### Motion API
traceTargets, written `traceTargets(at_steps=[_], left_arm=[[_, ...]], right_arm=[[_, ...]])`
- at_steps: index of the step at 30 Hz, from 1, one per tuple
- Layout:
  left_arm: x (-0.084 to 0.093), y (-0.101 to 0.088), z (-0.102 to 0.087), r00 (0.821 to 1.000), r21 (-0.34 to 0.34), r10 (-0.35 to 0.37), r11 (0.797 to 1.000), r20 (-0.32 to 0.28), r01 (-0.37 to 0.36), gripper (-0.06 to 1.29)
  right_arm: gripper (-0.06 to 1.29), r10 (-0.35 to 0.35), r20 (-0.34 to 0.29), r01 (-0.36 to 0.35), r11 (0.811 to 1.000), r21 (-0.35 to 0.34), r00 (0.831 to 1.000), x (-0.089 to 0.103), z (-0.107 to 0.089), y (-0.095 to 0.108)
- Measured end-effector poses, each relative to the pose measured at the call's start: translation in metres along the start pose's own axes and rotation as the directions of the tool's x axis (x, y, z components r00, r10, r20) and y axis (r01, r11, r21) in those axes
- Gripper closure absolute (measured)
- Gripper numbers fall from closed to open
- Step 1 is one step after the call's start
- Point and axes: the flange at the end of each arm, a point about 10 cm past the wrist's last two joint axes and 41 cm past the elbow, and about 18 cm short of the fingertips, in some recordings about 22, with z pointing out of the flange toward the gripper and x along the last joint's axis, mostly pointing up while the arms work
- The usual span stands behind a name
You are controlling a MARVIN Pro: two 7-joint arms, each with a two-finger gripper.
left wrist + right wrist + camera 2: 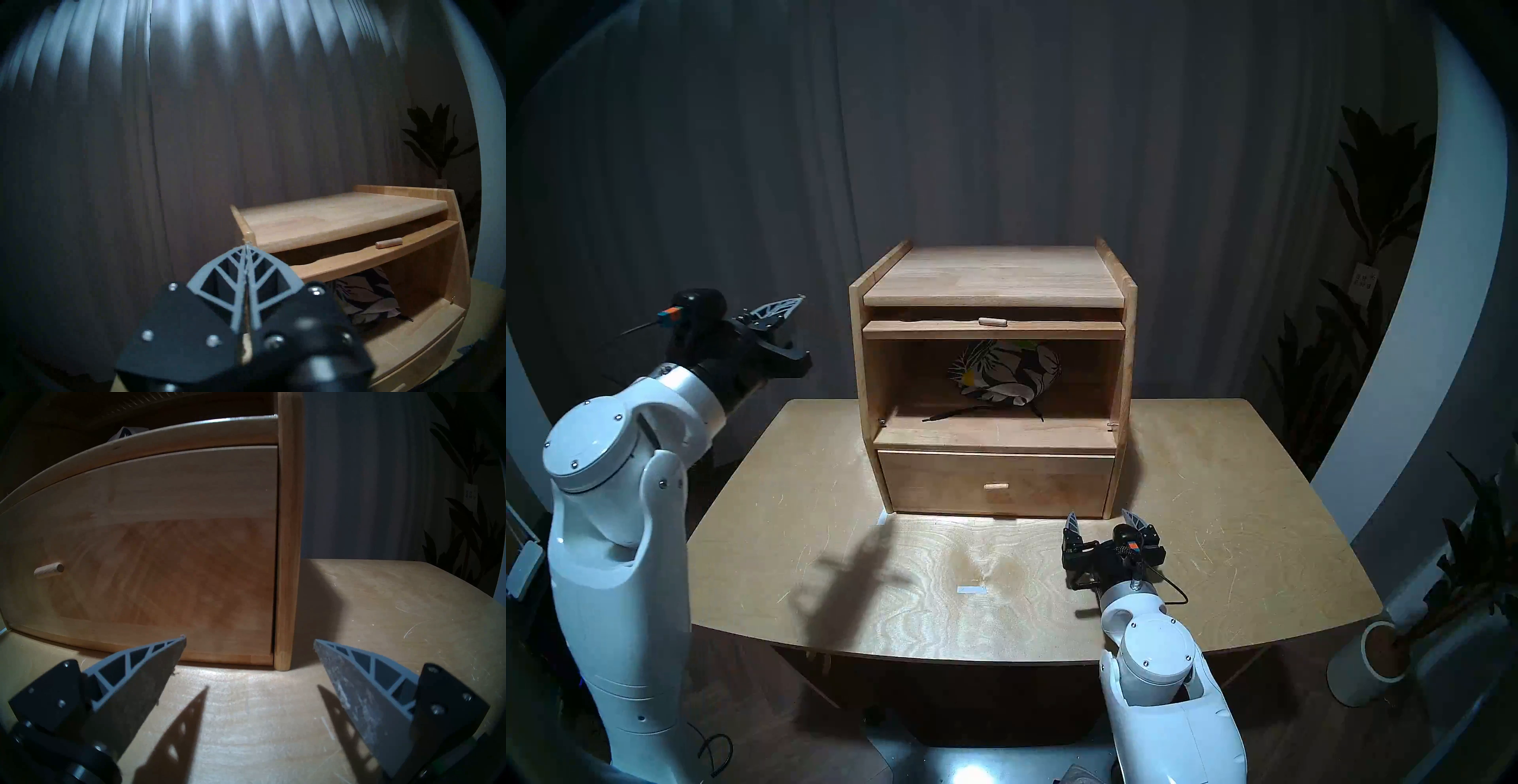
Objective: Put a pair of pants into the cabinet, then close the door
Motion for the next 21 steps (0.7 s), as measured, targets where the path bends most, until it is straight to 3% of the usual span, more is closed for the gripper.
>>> traceTargets(at_steps=[3,6,8,10,13,21], left_arm=[[-0.003,-0.011,-0.011,1.000,0.025,0.014,1.000,0.017,-0.014,1.26],[-0.008,-0.020,-0.019,0.999,0.044,0.020,0.999,0.038,-0.022,0.94],[-0.013,-0.026,-0.024,0.998,0.057,0.021,0.998,0.059,-0.024,0.06],[-0.017,-0.031,-0.029,0.997,0.065,0.020,0.998,0.076,-0.025,-0.02],[-0.023,-0.037,-0.035,0.995,0.075,0.018,0.997,0.098,-0.026,-0.02],[-0.034,-0.047,-0.047,0.990,0.085,0.011,0.996,0.142,-0.023,-0.02]], right_arm=[[0.00,-0.036,-0.058,0.036,0.999,0.001,0.998,0.020,0.003,0.004],[0.00,-0.080,-0.115,0.081,0.997,0.000,0.990,0.039,0.007,0.008],[0.00,-0.125,-0.155,0.127,0.992,0.002,0.980,0.054,0.008,0.011],[0.00,-0.166,-0.178,0.170,0.985,0.006,0.970,0.062,0.008,0.013],[0.00,-0.235,-0.212,0.242,0.970,0.010,0.949,0.075,0.006,0.016],[0.00,-0.405,-0.324,0.429,0.903,0.001,0.855,0.118,0.001,0.019]])
